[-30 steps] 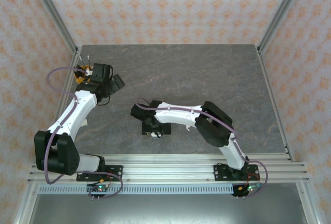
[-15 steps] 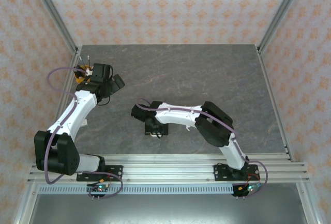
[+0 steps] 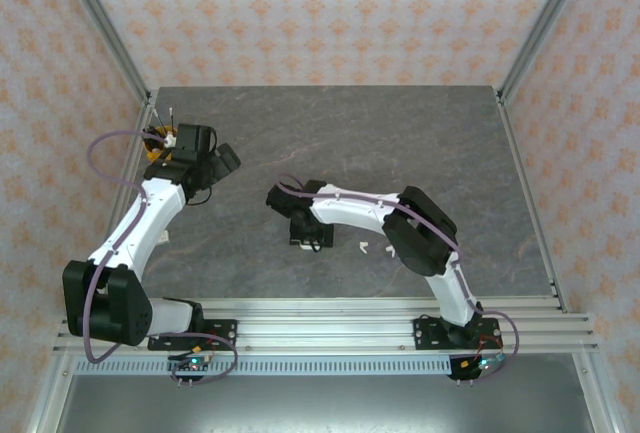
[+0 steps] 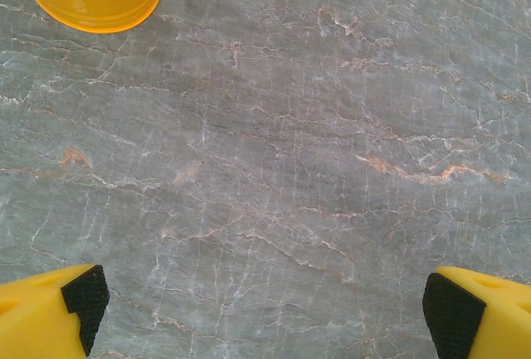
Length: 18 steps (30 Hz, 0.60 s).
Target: Insert the wireless bluetooth earbuds into the charging case
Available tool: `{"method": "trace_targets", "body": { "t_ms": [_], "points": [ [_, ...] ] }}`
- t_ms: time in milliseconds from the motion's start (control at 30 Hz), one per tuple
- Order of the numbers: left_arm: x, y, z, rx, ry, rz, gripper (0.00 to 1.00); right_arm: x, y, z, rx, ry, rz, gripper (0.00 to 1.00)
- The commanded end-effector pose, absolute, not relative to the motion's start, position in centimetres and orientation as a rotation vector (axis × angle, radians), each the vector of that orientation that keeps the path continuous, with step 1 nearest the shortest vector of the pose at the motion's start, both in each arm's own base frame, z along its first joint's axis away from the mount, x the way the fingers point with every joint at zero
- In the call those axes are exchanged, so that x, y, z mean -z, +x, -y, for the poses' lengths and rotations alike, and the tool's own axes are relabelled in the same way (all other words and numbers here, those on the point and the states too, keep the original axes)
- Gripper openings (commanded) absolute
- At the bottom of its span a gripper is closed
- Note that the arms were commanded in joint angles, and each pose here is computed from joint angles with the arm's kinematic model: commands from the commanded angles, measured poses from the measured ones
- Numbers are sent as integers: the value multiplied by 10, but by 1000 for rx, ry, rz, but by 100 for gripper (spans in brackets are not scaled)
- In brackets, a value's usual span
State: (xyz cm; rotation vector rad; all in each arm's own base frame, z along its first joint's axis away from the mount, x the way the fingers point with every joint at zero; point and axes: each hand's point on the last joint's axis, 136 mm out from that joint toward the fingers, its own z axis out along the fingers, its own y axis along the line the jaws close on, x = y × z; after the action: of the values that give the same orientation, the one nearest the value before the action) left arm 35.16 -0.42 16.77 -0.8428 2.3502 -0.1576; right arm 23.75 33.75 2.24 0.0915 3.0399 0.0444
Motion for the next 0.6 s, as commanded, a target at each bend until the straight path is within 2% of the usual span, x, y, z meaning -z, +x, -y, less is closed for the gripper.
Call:
{"method": "trace_targets", "body": {
  "t_ms": [0, 267, 567],
  "points": [
    [-166, 342, 0, 143, -842, -2370, 100, -20, 257, -328, 45, 73, -2999, 57],
    [-168, 340, 4, 178, -838, -2371, 100, -27, 277, -330, 36, 53, -2970, 57],
    [-169, 331, 17, 285, -845, -2383, 100, -41, 253, -327, -48, 77, -3007, 55]
  ]
}}
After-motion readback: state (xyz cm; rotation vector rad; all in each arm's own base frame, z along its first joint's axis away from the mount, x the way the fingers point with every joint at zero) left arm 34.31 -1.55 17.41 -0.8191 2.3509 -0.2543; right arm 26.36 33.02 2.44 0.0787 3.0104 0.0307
